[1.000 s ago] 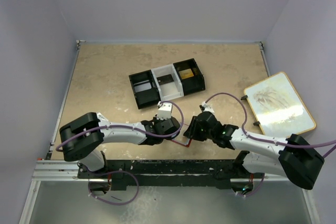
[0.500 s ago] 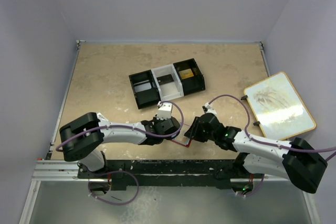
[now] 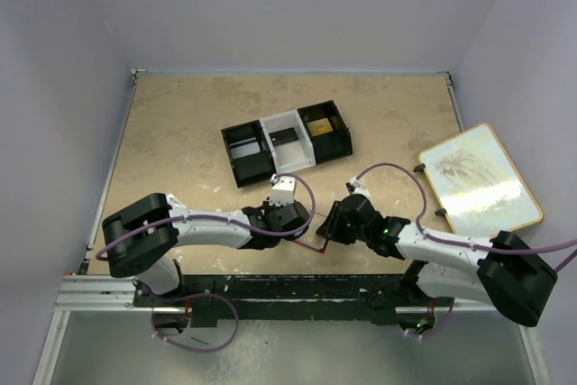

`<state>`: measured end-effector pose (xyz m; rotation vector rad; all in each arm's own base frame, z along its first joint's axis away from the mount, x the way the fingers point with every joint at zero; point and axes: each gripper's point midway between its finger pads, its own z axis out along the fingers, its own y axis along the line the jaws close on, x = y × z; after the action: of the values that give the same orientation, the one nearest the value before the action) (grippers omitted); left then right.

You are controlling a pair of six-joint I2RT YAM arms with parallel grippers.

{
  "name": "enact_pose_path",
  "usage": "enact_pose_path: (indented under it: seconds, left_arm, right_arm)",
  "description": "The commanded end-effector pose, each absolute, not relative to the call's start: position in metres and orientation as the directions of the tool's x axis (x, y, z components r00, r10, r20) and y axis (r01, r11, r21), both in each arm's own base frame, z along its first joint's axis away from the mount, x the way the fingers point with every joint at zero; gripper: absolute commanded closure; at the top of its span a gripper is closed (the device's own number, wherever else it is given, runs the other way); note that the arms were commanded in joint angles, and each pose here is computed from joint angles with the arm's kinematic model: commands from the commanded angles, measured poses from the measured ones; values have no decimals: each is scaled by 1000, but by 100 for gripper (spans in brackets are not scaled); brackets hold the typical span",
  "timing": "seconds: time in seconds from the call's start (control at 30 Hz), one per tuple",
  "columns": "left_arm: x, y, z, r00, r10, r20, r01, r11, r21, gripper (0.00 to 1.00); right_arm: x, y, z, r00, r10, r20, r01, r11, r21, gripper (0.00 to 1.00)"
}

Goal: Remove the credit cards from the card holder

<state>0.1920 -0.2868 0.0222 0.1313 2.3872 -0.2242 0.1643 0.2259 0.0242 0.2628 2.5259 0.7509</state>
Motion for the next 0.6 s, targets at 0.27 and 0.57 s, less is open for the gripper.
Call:
enact_pose_path:
  seconds: [0.27, 0.57]
  left_arm:
    - [176, -290, 9, -781, 85, -619, 194, 975, -111, 72]
    - [176, -288, 9, -780, 91, -619, 194, 976, -101, 72]
  right_arm:
    - [190, 243, 60, -809, 322, -492, -38, 807, 590, 66]
    - [189, 232, 56, -812, 320, -487, 9, 843, 538, 66]
